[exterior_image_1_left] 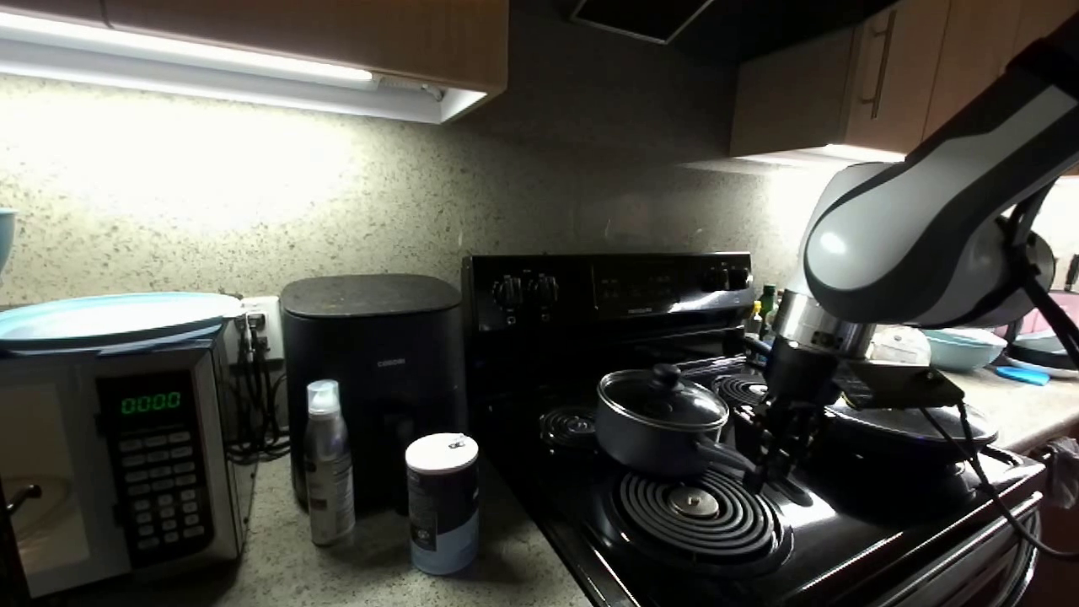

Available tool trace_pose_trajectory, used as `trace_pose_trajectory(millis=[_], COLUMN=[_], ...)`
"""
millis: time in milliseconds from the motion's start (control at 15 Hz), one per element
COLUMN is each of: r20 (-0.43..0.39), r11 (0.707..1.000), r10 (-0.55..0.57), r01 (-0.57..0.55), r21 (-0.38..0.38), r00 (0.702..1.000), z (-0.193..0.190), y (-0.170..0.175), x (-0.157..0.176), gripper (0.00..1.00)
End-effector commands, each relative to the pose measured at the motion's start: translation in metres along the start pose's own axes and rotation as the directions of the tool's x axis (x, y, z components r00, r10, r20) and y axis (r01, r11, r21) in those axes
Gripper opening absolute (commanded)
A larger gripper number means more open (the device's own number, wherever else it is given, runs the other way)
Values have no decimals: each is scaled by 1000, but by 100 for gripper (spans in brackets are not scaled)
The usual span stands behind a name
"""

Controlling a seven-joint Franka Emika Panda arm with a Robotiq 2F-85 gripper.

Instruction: Move the black pot forwards.

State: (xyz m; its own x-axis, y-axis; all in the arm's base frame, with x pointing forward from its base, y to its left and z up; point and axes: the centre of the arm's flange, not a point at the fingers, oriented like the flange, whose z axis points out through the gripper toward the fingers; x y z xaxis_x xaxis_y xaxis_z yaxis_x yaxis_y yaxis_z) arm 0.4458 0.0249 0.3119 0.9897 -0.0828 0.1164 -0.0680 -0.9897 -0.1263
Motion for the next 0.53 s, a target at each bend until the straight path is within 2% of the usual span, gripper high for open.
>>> trace_pose_trajectory(millis=[0,467], r20=[-7,-84], r11=[998,989], r10=[-52,-141], r01=[52,136], r21=[-17,-58], r00=[999,986], z=[4,2], y=[-3,-15], x=[-34,-82], gripper=[11,11])
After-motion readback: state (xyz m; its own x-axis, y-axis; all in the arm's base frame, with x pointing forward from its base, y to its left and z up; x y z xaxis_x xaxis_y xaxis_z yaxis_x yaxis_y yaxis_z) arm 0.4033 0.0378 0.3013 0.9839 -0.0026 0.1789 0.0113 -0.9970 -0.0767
